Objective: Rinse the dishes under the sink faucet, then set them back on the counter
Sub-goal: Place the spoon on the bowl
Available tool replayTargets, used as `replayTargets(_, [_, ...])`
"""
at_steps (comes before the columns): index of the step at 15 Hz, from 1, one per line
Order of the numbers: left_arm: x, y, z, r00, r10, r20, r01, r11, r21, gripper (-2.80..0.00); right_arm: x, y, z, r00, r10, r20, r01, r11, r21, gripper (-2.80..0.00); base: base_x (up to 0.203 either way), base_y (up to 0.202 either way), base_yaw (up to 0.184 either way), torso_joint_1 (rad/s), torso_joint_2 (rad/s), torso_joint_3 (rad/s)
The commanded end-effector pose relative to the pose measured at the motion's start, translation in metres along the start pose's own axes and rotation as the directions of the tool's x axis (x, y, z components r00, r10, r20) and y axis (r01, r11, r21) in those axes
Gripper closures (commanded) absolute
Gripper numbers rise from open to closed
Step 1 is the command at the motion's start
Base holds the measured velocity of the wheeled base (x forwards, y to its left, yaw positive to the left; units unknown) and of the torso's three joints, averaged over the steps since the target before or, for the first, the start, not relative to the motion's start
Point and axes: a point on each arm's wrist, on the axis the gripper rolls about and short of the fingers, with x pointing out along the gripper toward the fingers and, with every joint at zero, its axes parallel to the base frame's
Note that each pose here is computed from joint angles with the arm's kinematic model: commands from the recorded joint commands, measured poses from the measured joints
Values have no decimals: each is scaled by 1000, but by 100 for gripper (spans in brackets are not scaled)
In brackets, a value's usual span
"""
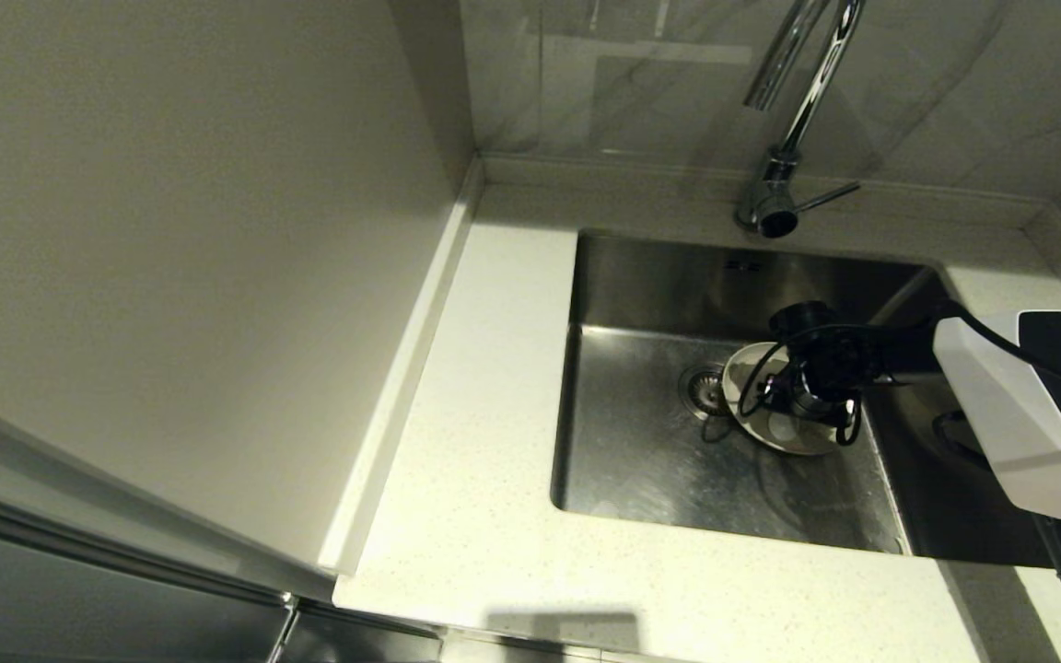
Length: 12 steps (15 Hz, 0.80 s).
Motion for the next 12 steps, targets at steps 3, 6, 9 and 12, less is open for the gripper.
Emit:
replayTargets(3, [0, 0, 0, 1000, 0, 4, 0, 1000, 0, 0, 0, 0, 0, 1000, -6, -1, 6, 1000, -1, -280, 0, 0, 0, 0, 0, 0])
replayTargets(6, [0, 0, 0, 1000, 0, 4, 0, 1000, 0, 0, -6, -2, 5, 1000, -16, 19, 16, 1000, 7, -280, 0, 0, 0, 0, 0, 0])
replayTargets(9, [0, 0, 0, 1000, 0, 4, 0, 1000, 0, 0, -10, -2, 6, 1000, -14, 18, 14, 1000, 5, -280, 0, 0, 0, 0, 0, 0])
replayTargets(12, [0, 0, 0, 1000, 0, 4, 0, 1000, 0, 0, -10, -3, 4, 1000, -20, 1, 20, 1000, 0, -280, 0, 0, 0, 0, 0, 0])
